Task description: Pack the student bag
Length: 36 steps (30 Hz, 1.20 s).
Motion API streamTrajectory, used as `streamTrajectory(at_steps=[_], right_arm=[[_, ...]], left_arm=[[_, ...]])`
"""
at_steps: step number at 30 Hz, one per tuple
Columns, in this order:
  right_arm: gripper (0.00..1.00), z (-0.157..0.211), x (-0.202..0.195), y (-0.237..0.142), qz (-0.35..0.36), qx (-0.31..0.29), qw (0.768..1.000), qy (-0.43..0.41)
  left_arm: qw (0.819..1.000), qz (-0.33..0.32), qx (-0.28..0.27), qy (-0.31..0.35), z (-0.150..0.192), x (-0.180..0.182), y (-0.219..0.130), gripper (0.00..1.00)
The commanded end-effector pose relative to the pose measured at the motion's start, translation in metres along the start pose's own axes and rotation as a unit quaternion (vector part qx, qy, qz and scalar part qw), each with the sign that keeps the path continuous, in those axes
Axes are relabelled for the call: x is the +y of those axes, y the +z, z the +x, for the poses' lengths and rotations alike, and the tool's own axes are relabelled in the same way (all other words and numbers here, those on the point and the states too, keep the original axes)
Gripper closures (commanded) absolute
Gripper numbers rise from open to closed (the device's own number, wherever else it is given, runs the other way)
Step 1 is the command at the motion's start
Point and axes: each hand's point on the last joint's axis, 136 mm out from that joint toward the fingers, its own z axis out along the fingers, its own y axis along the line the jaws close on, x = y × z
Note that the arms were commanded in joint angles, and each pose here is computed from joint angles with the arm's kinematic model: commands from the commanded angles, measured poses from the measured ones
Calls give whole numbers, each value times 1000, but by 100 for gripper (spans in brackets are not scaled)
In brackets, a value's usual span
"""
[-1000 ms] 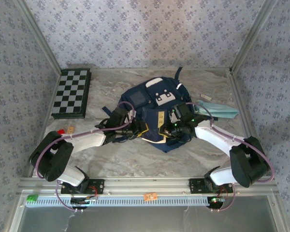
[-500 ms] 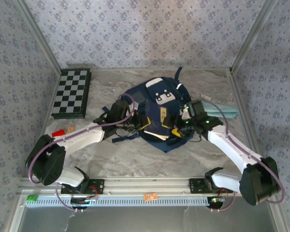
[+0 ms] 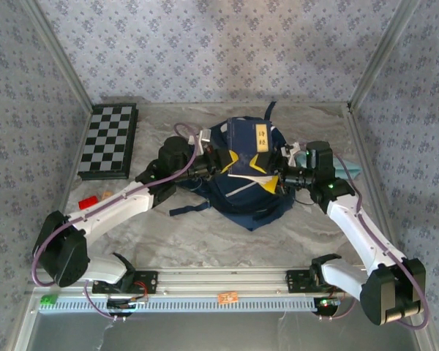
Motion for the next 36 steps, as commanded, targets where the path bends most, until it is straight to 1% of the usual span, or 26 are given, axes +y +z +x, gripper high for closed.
streamTrajectory(at_steps=[1, 3, 6, 9, 13, 17, 21, 23, 24, 26, 27, 28, 29, 30, 31, 33, 36], right_arm=[[0, -3, 28, -4, -57, 6, 998, -6], [1, -8, 44, -7, -85, 1, 996, -15], [3, -12, 62, -17, -110, -13, 993, -28], [10, -12, 63, -24, -110, -25, 993, -32], [30, -13, 48, -24, -83, -30, 996, -22], [57, -14, 33, -23, -56, -38, 998, -21], [87, -14, 23, -24, -32, -40, 998, -22], [97, -12, 16, -27, -6, -41, 999, -21], [100, -10, 14, -29, 9, -40, 999, -25], [100, -8, 10, -36, 33, -44, 998, -36], [100, -8, 9, -41, 46, -52, 997, -40], [100, -8, 8, -47, 59, -62, 995, -44], [100, -7, 4, -52, 73, -67, 994, -43], [100, -7, 1, -59, 87, -74, 993, -39], [100, -5, -5, -66, 106, -78, 991, -31], [100, -4, -12, -76, 131, -85, 987, -28], [100, -1, -30, -97, 195, -106, 975, -18]], left_arm=[[995, 91, -20, 23, -10, -63, -2, 100], [996, 85, -19, 24, -10, -61, -1, 100], [999, 39, -20, 31, -8, -40, -2, 100], [999, -4, -18, 44, -6, -23, -3, 100], [998, -29, -17, 53, -4, -10, -6, 100], [996, -62, -19, 62, -3, 5, -10, 100], [996, -60, -13, 69, -1, 5, -8, 100], [994, -79, -5, 81, 1, 12, -7, 100], [992, -87, 1, 95, 3, 14, -8, 100], [988, -98, 13, 119, 8, 18, -10, 90], [984, -104, 19, 141, 10, 21, -12, 82], [978, -121, 25, 168, 10, 27, -15, 70], [971, -147, 29, 189, 10, 36, -18, 63], [960, -180, 37, 213, 9, 48, -22, 58], [947, -206, 49, 241, 10, 57, -25, 55], [920, -243, 69, 299, 14, 71, -25, 50], [873, -250, 104, 405, 32, 79, -14, 44]])
